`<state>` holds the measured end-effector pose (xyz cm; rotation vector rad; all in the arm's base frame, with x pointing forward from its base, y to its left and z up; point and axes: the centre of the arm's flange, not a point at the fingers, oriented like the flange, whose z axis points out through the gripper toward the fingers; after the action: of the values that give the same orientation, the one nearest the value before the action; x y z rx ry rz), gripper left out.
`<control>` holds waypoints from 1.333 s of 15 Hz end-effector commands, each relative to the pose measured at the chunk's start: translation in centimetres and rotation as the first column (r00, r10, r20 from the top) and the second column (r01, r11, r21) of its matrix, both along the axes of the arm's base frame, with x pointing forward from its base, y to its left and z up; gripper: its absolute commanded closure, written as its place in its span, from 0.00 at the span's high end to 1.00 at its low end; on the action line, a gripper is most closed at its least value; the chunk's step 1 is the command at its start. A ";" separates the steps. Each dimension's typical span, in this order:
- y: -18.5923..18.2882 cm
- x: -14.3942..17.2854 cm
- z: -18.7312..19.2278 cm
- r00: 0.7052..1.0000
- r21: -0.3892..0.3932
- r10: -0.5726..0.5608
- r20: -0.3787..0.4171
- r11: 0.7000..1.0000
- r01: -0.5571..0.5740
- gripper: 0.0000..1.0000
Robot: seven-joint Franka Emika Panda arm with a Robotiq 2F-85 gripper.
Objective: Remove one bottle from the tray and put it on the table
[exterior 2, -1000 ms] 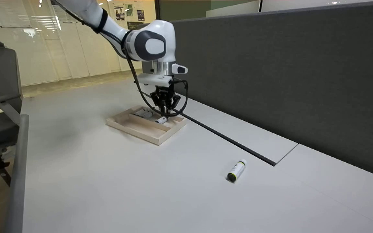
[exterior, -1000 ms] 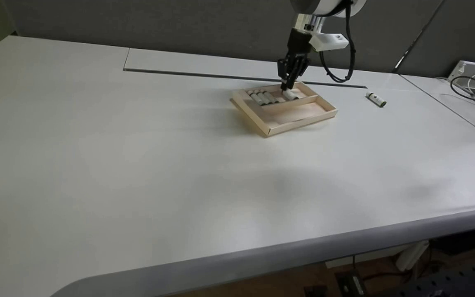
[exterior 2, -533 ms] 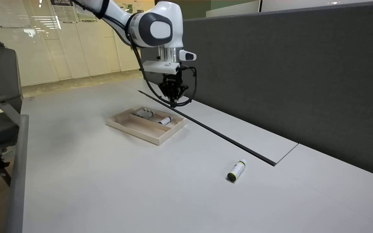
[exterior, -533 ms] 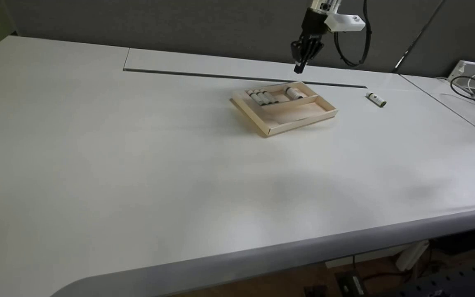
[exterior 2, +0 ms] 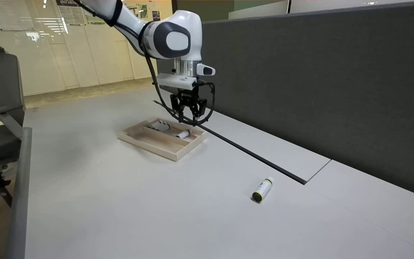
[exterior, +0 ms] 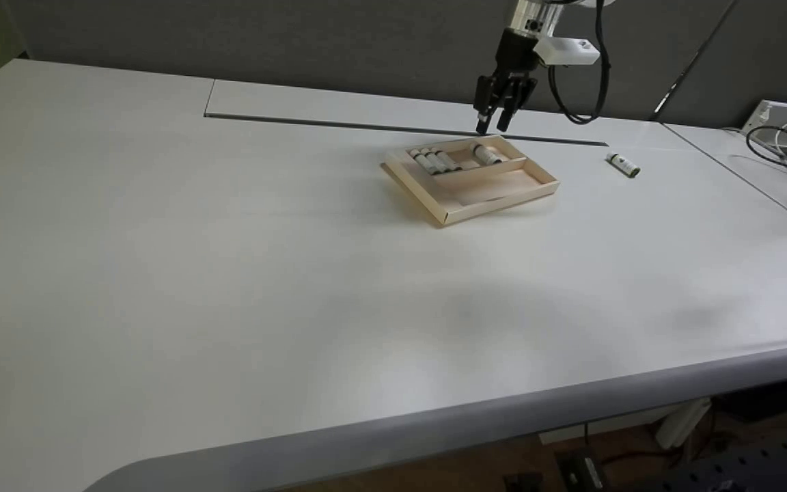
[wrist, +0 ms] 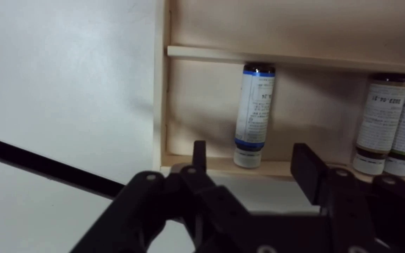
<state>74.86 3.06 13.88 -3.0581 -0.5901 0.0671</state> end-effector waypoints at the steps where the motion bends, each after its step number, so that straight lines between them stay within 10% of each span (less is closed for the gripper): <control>1: 0.4 -0.1 -1.2 0.999 0.014 0.001 -0.035 1.000 0.000 0.95; 4: 0.7 -0.4 -2.6 0.998 0.014 0.006 -0.062 1.000 -0.005 1.00; 5: 0.7 -0.5 -3.0 0.998 0.007 0.008 -0.063 1.000 -0.008 0.73; 7: 0.8 -0.6 -3.4 0.998 0.007 0.011 -0.067 1.000 -0.010 0.73; 17: -0.2 -0.7 -0.3 0.999 0.039 -0.014 -0.051 0.999 0.016 0.03; 20: -1.6 -0.8 3.5 0.999 0.071 -0.042 -0.009 0.997 0.042 0.07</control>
<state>74.55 2.90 12.79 -3.0244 -0.5615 0.1003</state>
